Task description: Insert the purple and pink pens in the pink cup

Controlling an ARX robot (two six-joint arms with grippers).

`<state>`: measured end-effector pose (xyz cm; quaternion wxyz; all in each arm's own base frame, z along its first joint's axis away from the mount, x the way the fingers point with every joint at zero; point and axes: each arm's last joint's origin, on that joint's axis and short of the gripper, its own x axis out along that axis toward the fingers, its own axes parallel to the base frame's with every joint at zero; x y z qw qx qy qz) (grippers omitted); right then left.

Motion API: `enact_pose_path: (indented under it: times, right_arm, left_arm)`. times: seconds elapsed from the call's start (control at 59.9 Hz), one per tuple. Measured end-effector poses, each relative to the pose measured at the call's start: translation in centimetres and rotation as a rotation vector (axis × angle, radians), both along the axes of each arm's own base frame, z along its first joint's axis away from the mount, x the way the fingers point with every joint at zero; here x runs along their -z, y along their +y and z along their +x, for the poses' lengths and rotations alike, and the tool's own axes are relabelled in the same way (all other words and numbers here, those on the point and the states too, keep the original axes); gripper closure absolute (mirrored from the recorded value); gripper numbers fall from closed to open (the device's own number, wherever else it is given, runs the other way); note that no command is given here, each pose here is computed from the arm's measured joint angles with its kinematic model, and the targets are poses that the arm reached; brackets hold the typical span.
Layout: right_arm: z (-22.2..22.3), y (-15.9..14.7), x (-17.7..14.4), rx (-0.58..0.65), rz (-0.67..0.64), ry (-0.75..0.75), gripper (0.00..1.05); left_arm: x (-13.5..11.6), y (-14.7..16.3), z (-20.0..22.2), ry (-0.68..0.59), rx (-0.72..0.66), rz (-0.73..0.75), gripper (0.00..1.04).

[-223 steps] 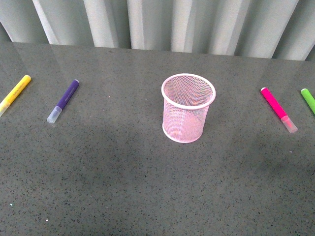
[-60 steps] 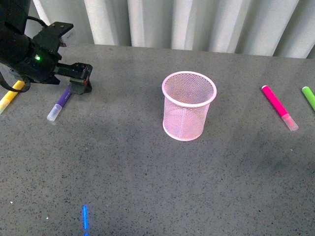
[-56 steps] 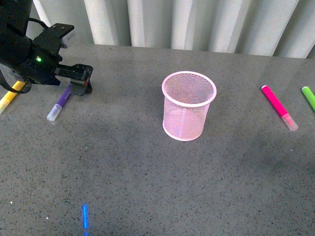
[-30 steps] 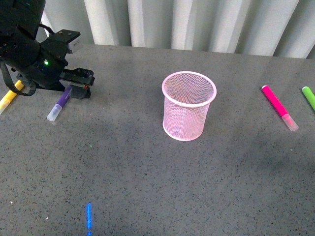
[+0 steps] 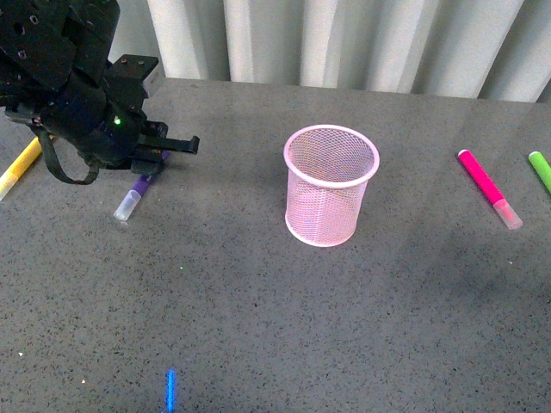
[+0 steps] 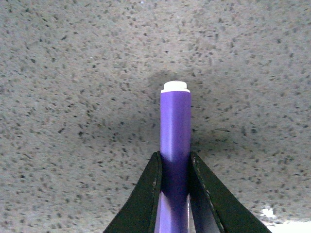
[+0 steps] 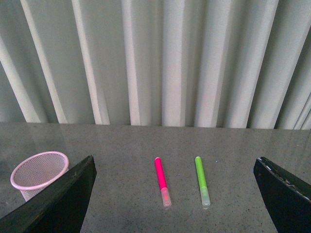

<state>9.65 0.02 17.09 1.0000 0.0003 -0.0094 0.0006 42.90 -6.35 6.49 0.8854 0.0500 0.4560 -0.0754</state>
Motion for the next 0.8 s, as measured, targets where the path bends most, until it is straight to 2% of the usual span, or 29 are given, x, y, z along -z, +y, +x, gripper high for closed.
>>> enact_pose_path:
  times: [0.084, 0.251, 0.535, 0.668, 0.802]
  right_arm:
    - [0.0, 0.0, 0.0, 0.000, 0.000, 0.000, 0.07]
    - [0.0, 0.0, 0.0, 0.000, 0.000, 0.000, 0.07]
    - [0.0, 0.0, 0.0, 0.000, 0.000, 0.000, 0.07]
    - [0.0, 0.0, 0.0, 0.000, 0.000, 0.000, 0.07]
    - [0.0, 0.0, 0.0, 0.000, 0.000, 0.000, 0.07]
  left_arm:
    - [0.0, -0.9, -1.1, -0.038, -0.028, -0.093, 0.92]
    - [-0.4, -1.3, -3.2, -0.135, -0.084, -0.189, 0.92]
    - [-7.0, 0.7, -5.8, -0.568, -0.237, -0.404, 0.92]
    - [-8.7, -0.8, -7.1, -0.734, -0.194, -0.562, 0.92]
    - [-9.0, -3.2, -8.3, -0.784, -0.188, -0.678, 0.92]
